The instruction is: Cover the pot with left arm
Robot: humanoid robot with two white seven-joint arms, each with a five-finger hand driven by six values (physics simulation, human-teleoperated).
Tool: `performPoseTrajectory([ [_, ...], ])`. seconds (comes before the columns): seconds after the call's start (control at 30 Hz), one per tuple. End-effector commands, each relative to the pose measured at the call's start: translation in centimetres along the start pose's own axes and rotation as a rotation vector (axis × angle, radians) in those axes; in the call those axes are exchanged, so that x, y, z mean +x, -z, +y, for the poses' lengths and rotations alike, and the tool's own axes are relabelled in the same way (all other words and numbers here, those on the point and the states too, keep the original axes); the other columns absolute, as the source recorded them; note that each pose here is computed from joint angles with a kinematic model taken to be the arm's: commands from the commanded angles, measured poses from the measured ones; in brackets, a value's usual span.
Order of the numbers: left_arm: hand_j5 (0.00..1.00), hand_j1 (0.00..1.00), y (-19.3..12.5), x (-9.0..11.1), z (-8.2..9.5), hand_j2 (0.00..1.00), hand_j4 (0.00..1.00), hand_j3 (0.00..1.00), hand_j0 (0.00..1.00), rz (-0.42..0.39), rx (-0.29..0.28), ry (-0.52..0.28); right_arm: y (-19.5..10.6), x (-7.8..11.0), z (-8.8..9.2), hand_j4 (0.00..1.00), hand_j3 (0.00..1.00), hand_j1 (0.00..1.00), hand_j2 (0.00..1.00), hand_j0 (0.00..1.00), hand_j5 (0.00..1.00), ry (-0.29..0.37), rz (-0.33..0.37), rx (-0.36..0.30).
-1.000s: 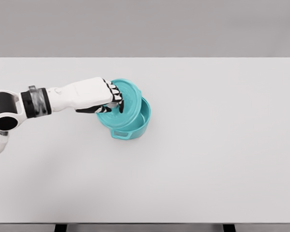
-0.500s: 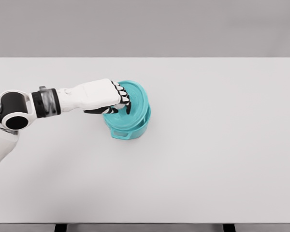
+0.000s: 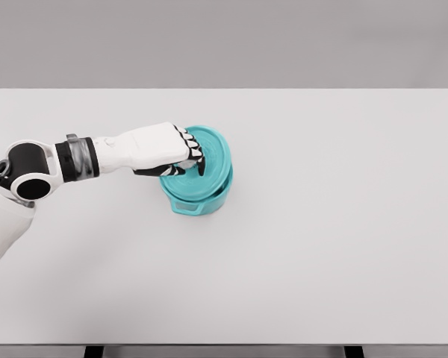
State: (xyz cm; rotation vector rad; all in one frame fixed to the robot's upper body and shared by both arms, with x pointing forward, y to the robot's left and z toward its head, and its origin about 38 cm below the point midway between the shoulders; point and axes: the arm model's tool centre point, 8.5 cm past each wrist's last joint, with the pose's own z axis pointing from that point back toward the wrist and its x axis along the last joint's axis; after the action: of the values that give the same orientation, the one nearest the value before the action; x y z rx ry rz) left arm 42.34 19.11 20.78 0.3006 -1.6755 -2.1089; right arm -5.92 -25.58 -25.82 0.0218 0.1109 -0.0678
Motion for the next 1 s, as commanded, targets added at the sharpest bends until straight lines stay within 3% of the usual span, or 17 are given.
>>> performPoseTrajectory([
  [0.0, 0.50, 0.50, -0.05, -0.18, -0.14, 0.50, 0.50, 0.50, 0.50, 0.005, -0.002, -0.007, 0.00, -0.01, 0.01, 1.00, 1.00, 1.00, 1.00, 1.00, 1.00, 0.000, 0.000, 0.000],
  [0.4, 0.56, 0.56, -0.10, -0.46, -0.42, 0.56, 0.56, 0.56, 0.56, 0.012, -0.008, -0.015, 0.00, -0.01, 0.01, 1.00, 1.00, 1.00, 1.00, 1.00, 1.00, 0.000, 0.000, 0.000],
  [0.97, 0.56, 0.56, -0.30, -0.18, -0.80, 0.56, 0.56, 0.56, 0.56, 0.008, -0.013, -0.018, 0.00, -0.01, 0.01, 1.00, 1.00, 1.00, 1.00, 1.00, 1.00, 0.000, 0.000, 0.000],
])
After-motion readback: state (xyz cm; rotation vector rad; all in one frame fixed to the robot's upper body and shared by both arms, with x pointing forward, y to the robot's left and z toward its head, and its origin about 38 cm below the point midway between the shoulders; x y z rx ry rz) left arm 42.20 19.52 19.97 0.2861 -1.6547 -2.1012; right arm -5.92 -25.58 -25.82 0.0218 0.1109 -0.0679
